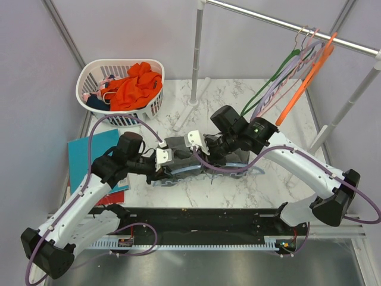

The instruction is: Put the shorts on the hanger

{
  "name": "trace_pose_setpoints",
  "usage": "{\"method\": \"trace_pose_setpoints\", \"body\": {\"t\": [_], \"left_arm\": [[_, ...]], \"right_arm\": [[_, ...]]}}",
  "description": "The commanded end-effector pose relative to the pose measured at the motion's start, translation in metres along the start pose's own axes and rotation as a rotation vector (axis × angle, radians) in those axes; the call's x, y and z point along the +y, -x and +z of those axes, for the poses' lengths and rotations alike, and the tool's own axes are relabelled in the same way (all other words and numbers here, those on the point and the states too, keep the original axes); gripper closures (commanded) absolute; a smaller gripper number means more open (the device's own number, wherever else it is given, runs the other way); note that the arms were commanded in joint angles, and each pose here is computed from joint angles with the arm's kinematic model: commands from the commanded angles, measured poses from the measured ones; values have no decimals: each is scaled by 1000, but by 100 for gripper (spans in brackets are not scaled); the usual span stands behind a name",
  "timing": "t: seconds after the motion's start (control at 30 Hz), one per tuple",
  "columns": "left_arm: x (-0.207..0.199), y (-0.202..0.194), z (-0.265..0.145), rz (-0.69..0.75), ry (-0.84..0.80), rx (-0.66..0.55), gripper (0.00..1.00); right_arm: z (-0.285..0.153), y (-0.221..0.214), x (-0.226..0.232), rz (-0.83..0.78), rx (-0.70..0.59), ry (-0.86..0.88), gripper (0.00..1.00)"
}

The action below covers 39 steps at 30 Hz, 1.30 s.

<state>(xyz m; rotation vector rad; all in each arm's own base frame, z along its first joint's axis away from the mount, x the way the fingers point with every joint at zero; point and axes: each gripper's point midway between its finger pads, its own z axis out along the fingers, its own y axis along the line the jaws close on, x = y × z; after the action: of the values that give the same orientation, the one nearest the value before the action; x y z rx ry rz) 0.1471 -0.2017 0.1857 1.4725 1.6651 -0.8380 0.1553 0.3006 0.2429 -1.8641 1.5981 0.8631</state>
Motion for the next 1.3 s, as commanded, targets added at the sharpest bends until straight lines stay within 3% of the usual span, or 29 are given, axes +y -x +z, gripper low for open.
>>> {"method": "trace_pose_setpoints", "body": {"t": [0.0, 0.07, 0.17, 0.27, 0.47, 0.73, 1.03, 1.27], "left_arm": [[11, 39, -6, 23, 38, -97, 98], [24, 39, -7, -21, 112, -90, 94], [53, 41, -19, -84, 234, -135, 63], [89, 36, -38, -157, 347, -176, 50], [140, 10, -54, -338, 459, -125, 45], [165, -38, -18, -527, 404, 45, 40], [167, -62, 9, -527, 406, 194, 39], [159, -74, 12, -552, 398, 228, 40]], "right_arm": [[-4, 7, -19, -19, 20, -76, 100], [-10, 12, -27, -28, 20, -120, 100], [-28, 19, -43, -50, 33, -231, 100], [-49, 20, -51, -78, 53, -321, 100], [-78, 10, -49, -89, 122, -410, 100], [-86, -8, -59, -68, 165, -441, 100], [-69, -32, -71, -25, 210, -392, 100], [-52, -44, -57, -9, 214, -288, 100]]}}
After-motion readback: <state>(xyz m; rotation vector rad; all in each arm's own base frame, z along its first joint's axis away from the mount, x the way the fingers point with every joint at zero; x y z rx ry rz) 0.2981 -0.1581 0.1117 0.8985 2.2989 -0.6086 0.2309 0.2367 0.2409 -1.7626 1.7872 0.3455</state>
